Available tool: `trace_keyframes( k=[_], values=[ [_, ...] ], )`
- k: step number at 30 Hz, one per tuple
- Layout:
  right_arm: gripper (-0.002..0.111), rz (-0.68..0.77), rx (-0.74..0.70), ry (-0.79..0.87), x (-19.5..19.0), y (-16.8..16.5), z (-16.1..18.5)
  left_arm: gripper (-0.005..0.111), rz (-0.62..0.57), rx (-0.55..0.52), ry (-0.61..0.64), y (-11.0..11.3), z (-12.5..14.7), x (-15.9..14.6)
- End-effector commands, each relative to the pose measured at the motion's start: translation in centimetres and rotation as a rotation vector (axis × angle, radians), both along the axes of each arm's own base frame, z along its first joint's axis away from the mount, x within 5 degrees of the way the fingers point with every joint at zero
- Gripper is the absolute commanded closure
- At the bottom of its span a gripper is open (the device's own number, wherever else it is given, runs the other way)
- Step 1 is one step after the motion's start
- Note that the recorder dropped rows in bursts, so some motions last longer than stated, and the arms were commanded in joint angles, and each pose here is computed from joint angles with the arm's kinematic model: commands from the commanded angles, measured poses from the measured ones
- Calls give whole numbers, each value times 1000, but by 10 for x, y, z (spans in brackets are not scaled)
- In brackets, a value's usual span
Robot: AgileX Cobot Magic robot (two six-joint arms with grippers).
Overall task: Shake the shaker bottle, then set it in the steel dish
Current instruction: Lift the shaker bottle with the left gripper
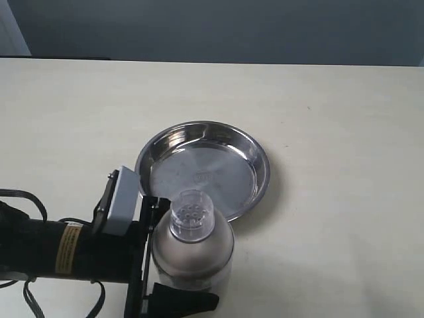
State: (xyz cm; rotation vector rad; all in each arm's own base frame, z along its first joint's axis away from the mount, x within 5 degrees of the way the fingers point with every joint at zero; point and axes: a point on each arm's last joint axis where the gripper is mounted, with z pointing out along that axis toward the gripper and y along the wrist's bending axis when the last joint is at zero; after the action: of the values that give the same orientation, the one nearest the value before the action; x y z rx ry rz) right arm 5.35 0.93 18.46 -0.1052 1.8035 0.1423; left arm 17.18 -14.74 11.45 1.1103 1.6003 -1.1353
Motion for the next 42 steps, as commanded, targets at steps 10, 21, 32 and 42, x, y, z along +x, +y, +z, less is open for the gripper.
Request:
trace_keyframes(
  k=[10,21,32,42],
  values=[
    [109,3,1,-16,0,0,1,25,30,83,80,3,-13,-2],
    [109,3,1,-16,0,0,1,25,-23,82,66,-7,-12,-7],
    [109,3,1,-16,0,0,1,35,-16,79,87,-6,-12,-7],
    [109,3,1,-16,0,0,1,91,-50,81,105,-7,-12,-10]
  ],
)
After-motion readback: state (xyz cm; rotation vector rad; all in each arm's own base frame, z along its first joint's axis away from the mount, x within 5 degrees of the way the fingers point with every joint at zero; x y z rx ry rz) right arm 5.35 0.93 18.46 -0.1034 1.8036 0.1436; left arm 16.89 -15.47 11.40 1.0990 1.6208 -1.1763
